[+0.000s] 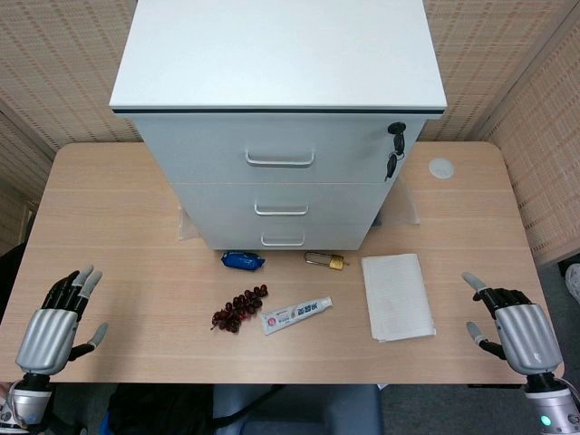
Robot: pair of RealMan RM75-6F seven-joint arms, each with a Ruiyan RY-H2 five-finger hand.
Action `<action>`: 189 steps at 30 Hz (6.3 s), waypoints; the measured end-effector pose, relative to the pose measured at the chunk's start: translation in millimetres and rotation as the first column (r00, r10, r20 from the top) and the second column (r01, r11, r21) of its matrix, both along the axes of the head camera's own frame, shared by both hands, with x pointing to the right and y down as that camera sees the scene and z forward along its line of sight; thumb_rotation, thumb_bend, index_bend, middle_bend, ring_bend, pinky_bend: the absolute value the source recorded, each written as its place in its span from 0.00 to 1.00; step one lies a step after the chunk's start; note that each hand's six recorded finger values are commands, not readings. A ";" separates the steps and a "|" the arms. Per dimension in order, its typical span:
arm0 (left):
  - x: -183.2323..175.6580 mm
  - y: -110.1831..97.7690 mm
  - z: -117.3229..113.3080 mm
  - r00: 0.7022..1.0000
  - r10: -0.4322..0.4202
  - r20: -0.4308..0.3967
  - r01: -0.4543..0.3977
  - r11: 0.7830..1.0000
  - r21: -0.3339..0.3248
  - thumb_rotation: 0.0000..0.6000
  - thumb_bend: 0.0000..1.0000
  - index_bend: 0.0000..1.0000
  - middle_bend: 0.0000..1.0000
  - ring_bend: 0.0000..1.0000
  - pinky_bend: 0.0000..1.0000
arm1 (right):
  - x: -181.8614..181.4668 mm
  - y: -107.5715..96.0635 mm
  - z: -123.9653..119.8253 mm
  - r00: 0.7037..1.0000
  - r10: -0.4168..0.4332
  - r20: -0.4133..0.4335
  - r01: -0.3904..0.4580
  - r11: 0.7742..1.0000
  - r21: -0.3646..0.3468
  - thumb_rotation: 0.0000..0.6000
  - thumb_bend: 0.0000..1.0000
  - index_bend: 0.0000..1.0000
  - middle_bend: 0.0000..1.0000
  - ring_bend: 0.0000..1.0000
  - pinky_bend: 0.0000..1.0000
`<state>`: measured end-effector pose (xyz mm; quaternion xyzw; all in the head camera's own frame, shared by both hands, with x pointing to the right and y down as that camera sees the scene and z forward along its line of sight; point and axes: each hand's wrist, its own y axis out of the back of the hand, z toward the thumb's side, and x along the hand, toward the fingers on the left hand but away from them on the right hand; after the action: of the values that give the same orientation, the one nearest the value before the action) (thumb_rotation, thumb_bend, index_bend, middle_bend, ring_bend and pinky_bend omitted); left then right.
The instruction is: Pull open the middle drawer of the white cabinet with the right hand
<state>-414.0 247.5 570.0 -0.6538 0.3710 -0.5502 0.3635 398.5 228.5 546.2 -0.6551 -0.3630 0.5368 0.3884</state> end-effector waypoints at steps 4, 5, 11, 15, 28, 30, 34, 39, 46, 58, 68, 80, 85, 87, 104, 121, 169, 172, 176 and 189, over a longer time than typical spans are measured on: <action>0.5 -0.6 0.1 1.000 0.002 -0.001 -0.002 1.000 0.001 1.00 0.33 0.02 0.00 0.00 0.10 | -1.7 -0.9 0.2 1.000 -0.006 0.005 0.006 1.000 0.002 1.00 0.26 0.16 0.41 0.37 0.38; 0.6 -0.6 0.1 1.000 0.002 -0.001 -0.002 1.000 0.001 1.00 0.33 0.02 0.00 0.00 0.10 | -2.1 -1.2 0.0 1.000 -0.008 0.007 0.008 1.000 0.004 1.00 0.26 0.16 0.41 0.37 0.38; 1.4 0.0 -0.1 1.000 0.003 -0.003 -0.003 1.000 -0.001 1.00 0.33 0.02 0.00 0.00 0.10 | -4.1 -1.2 -1.3 1.000 -0.016 0.017 0.016 1.000 0.011 1.00 0.26 0.16 0.41 0.37 0.38; 2.2 -0.5 -0.3 1.000 0.006 -0.005 -0.006 1.000 -0.001 1.00 0.33 0.02 0.00 0.00 0.10 | -6.8 0.2 -0.9 0.999 -0.028 0.027 0.027 1.000 0.009 1.00 0.26 0.18 0.41 0.37 0.38; 0.6 0.3 -1.2 1.000 0.003 -0.004 -0.003 1.000 -0.001 1.00 0.33 0.02 0.00 0.00 0.10 | -16.3 -1.9 -0.4 0.996 -0.070 0.047 0.069 0.998 0.006 1.00 0.26 0.18 0.42 0.37 0.38; 1.1 -0.5 -1.1 1.000 0.007 -0.004 -0.007 1.000 -0.001 1.00 0.33 0.02 0.00 0.00 0.10 | -21.3 -6.1 -1.6 0.995 -0.093 0.046 0.092 0.996 0.018 1.00 0.26 0.18 0.43 0.38 0.38; 2.8 -1.7 -2.0 1.000 0.013 -0.009 -0.013 1.000 0.005 1.00 0.33 0.03 0.00 0.00 0.10 | -36.1 -18.4 -5.1 0.988 -0.154 0.031 0.152 0.987 0.051 1.00 0.26 0.18 0.47 0.46 0.44; 2.1 -0.3 -1.8 1.000 0.012 -0.010 -0.012 1.000 0.001 1.00 0.33 0.02 0.00 0.00 0.10 | -71.1 -46.9 -15.5 0.968 -0.249 0.026 0.245 0.962 0.119 1.00 0.26 0.18 0.60 0.62 0.58; 2.2 -1.0 -3.9 1.000 0.018 -0.010 -0.018 1.000 0.004 1.00 0.33 0.03 0.00 0.00 0.10 | -123.1 -74.8 -19.8 0.932 -0.363 0.011 0.359 0.925 0.128 1.00 0.36 0.18 0.83 0.85 0.81; 1.4 -1.2 -5.2 1.000 0.028 -0.010 -0.028 1.000 0.001 1.00 0.33 0.02 0.00 0.00 0.10 | -195.0 -111.2 -20.0 0.895 -0.445 -0.026 0.445 0.888 0.115 1.00 0.44 0.18 0.91 0.95 0.89; 2.6 -1.9 -6.5 0.999 0.039 -0.011 -0.039 0.999 0.004 1.00 0.33 0.02 0.00 0.00 0.10 | -231.4 -129.9 -24.8 0.888 -0.460 -0.020 0.459 0.882 0.110 1.00 0.45 0.13 0.91 0.95 0.90; 2.5 -1.8 -5.4 0.999 0.040 -0.011 -0.040 0.999 -0.001 1.00 0.33 0.02 0.00 0.00 0.10 | -256.8 -150.1 -18.9 0.885 -0.466 -0.028 0.466 0.881 0.081 1.00 0.45 0.13 0.92 0.96 0.90; 2.1 -1.0 -4.6 0.999 0.040 -0.010 -0.040 0.999 -0.004 1.00 0.33 0.02 0.00 0.00 0.10 | -266.5 -157.3 -16.7 0.881 -0.471 -0.038 0.473 0.878 0.076 1.00 0.45 0.16 0.92 0.96 0.90; 1.8 -0.9 -4.6 0.999 0.038 -0.010 -0.039 0.999 -0.005 1.00 0.33 0.02 0.00 0.00 0.10 | -269.3 -160.2 -15.8 0.882 -0.470 -0.040 0.472 0.878 0.076 1.00 0.45 0.18 0.92 0.96 0.90; 1.5 -0.9 -3.5 0.999 0.038 -0.009 -0.038 0.999 -0.006 1.00 0.33 0.02 0.00 0.00 0.10 | -277.7 -167.1 -4.4 0.884 -0.466 -0.041 0.468 0.882 0.051 1.00 0.45 0.20 0.92 0.96 0.90; 0.1 0.3 -2.3 0.999 0.034 -0.007 -0.034 0.999 -0.010 1.00 0.33 0.02 0.00 0.00 0.10 | -282.7 -158.3 -2.0 0.868 -0.494 -0.052 0.495 0.868 0.031 1.00 0.45 0.22 0.92 0.96 0.90; -5.8 1.5 -3.6 1.000 0.019 -0.012 -0.019 1.000 -0.003 1.00 0.33 0.03 0.00 0.00 0.10 | -289.3 -91.2 -43.2 0.773 -0.631 -0.071 0.634 0.771 0.054 1.00 0.45 0.22 0.92 0.96 0.90; -6.6 1.9 -3.4 1.000 0.018 -0.010 -0.018 1.000 -0.005 1.00 0.33 0.03 0.00 0.00 0.10 | -288.4 -88.0 -43.1 0.769 -0.635 -0.073 0.639 0.768 0.049 1.00 0.45 0.22 0.92 0.96 0.90; -7.0 2.3 -3.6 1.000 0.017 -0.010 -0.017 1.000 -0.004 1.00 0.33 0.02 0.00 0.00 0.10 | -288.2 -84.9 -43.6 0.765 -0.640 -0.072 0.643 0.764 0.046 1.00 0.45 0.22 0.92 0.96 0.90; -4.8 1.5 -2.9 1.000 0.023 -0.012 -0.024 1.000 -0.005 1.00 0.33 0.02 0.00 0.00 0.10 | -285.3 -73.9 -49.4 0.748 -0.660 -0.072 0.664 0.745 0.068 1.00 0.45 0.22 0.92 0.96 0.90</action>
<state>-418.8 249.0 567.1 -0.6624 0.3640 -0.5429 0.3660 113.2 154.7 496.8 -0.7115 -0.1222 0.3617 0.5899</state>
